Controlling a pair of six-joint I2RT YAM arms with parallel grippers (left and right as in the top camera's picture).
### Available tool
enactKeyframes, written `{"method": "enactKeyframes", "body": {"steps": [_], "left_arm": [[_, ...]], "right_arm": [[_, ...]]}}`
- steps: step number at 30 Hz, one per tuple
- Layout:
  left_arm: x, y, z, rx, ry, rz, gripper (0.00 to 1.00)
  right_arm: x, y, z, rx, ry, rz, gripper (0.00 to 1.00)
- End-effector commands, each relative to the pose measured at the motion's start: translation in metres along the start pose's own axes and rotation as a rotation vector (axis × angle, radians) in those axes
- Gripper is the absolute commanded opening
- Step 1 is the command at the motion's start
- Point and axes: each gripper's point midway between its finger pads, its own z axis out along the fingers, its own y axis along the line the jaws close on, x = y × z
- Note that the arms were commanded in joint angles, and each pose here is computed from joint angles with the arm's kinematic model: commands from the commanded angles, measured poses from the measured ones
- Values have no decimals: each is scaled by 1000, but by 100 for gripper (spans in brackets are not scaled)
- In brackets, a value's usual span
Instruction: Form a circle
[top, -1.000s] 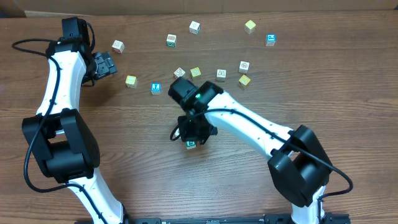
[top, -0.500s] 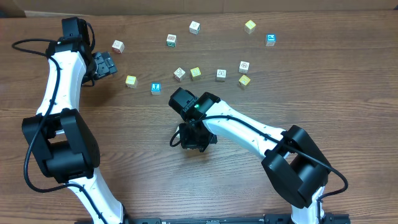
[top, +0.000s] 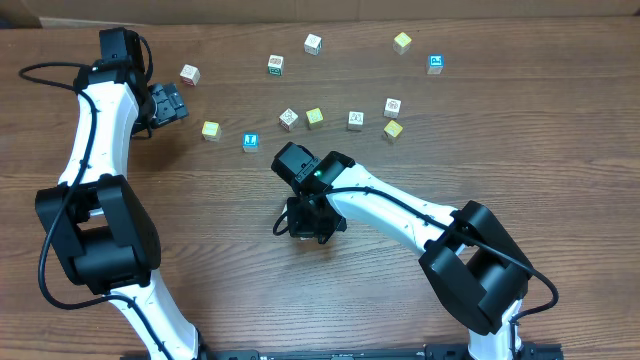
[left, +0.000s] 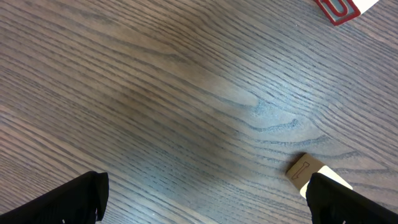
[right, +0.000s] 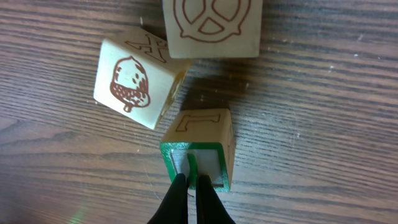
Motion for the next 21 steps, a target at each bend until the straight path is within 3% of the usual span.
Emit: {"method": "enactKeyframes", "body": {"steps": [1,21], "left_arm": [[1,-2,-3,-1,-7,13,100],[1,-2,-3,-1,-7,13,100]], "right_arm": [[3,-3,5,7,7,7,4],[-4,-2,4,-7,-15,15,4]]}}
